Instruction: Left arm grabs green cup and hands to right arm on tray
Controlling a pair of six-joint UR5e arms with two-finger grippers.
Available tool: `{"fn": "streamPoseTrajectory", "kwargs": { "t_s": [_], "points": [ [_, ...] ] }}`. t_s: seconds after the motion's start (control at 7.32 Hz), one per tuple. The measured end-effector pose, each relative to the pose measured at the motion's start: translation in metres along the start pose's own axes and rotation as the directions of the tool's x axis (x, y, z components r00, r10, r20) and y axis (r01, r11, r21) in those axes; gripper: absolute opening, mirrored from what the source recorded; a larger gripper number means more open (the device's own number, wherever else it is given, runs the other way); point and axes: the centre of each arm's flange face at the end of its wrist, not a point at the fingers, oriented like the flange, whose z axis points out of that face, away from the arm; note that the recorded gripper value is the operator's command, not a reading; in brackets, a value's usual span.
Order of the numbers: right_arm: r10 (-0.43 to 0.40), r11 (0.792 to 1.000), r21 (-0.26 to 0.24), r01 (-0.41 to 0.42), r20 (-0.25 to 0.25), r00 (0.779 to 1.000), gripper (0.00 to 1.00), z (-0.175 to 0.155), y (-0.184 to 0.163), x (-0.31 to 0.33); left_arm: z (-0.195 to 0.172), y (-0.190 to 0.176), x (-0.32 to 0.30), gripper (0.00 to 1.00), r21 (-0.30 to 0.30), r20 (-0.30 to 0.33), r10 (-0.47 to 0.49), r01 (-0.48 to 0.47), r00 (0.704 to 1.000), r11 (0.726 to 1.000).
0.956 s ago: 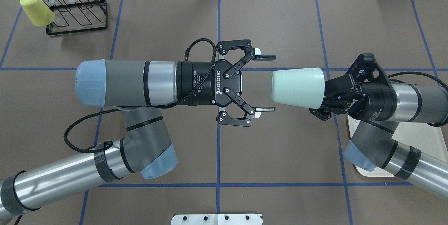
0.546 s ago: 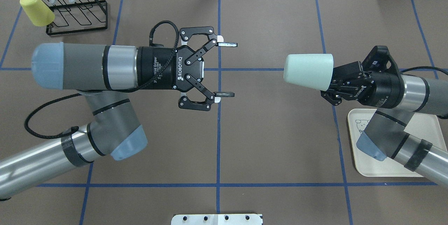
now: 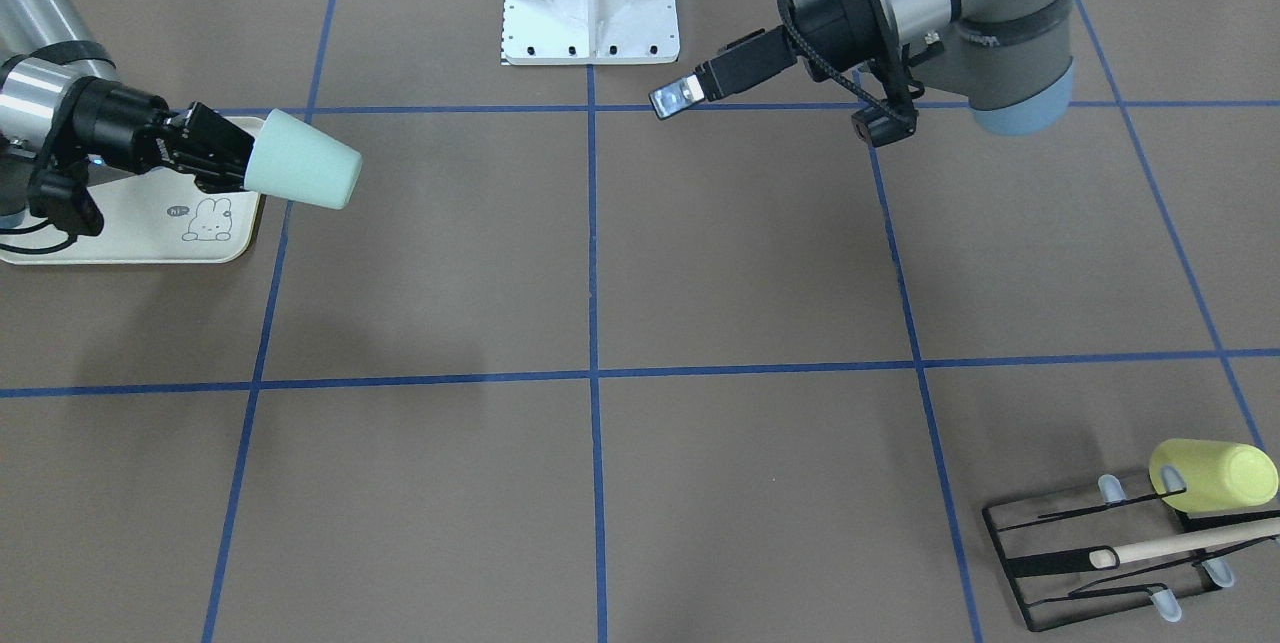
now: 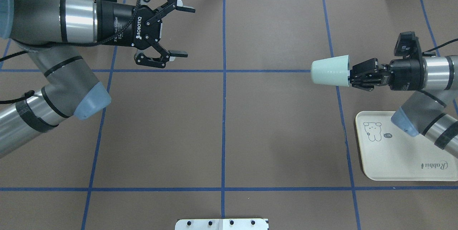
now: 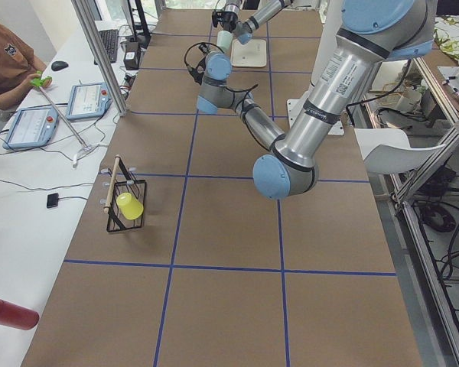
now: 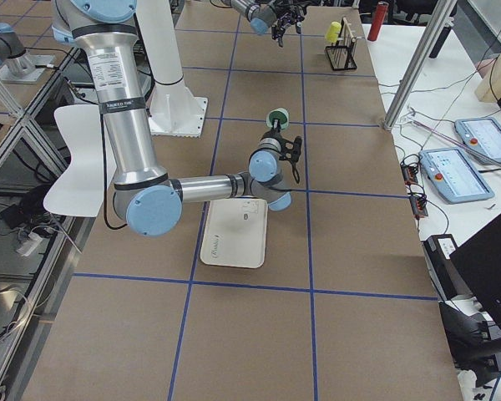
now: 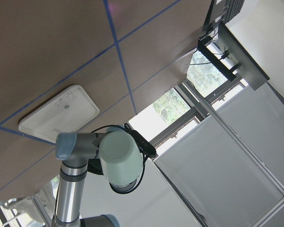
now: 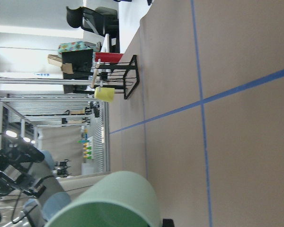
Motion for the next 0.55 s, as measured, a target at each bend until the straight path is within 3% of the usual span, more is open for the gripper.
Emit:
{"fn": "streamPoseTrajectory", "kwargs": {
  "t_s": [0.27,0.55],
  "points": [
    [-0.051,0.998,0.016,0.054,-0.164,0.985,0.00,-0.036,-0.033,-0.001,-0.027,-0.050,0.000,1.00,0.152,0.104,0.138,-0.153,0.985,0.976],
    [0.019,0.999,0.043,-0.007,-0.282,0.959,0.00,-0.052,-0.043,0.018,-0.054,-0.089,-0.010,1.00,0.245,0.228,0.223,-0.278,0.948,0.929]
  ]
}}
